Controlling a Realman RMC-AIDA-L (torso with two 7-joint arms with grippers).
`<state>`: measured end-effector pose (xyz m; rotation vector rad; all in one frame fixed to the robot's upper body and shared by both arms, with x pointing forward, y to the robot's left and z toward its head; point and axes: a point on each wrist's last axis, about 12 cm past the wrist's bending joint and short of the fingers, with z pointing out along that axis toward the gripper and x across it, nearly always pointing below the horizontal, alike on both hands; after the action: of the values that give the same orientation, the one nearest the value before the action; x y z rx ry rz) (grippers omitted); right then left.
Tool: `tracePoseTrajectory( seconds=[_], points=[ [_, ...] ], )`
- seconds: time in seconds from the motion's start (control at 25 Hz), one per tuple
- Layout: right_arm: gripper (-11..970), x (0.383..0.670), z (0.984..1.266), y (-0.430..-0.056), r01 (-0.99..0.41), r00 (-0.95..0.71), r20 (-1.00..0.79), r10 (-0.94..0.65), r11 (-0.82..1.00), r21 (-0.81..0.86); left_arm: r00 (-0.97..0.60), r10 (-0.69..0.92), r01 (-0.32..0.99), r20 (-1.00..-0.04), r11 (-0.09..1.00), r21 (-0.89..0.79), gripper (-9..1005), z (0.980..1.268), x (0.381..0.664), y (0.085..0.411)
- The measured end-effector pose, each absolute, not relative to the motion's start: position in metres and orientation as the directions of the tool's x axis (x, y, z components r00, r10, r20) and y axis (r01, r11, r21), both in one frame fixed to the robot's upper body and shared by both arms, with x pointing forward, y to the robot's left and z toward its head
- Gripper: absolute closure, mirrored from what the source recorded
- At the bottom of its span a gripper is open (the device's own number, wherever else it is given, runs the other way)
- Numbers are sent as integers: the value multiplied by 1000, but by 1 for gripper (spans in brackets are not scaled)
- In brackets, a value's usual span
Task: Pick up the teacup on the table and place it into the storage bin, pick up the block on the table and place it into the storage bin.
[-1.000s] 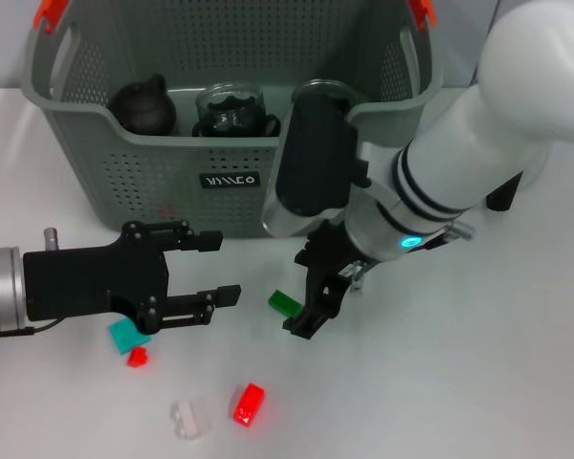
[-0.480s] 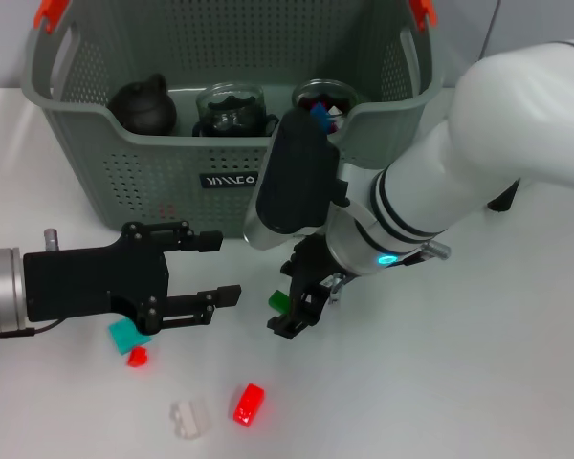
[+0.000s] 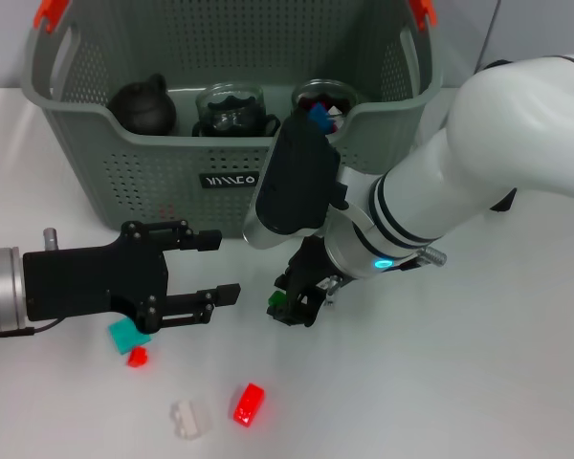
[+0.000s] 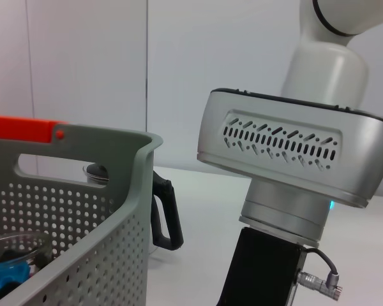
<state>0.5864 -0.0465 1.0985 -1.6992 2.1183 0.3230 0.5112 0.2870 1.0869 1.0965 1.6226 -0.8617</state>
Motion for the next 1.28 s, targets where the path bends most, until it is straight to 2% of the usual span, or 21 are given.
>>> tracePoseTrajectory(
  seconds=[0.04,0.48,0.8,1.04,1.2,1.28],
  points=[
    [542,586,1098,-47,-970,-179,-448,-876,234,-68,-135,259,937,-957,347,-38,317,1087,511,287],
    [604,585,1094,-50,-968,-191,-443,-876,243,-61,-136,259,936,-956,349,-39,317,1086,511,287],
    [605,586,1092,-52,-966,-202,-438,-876,251,-57,-137,261,935,-956,353,-37,316,1086,510,288],
    [735,582,1093,-52,-972,-198,-421,-885,234,-36,-137,262,934,-955,354,-37,316,1086,510,288],
    [749,578,1105,-52,-974,-194,-463,-865,227,-17,-141,262,933,-955,358,-39,316,1085,509,289],
    [753,576,1119,-55,-972,-199,-501,-842,233,-5,-144,263,932,-954,360,-41,316,1084,508,290]
  ],
)
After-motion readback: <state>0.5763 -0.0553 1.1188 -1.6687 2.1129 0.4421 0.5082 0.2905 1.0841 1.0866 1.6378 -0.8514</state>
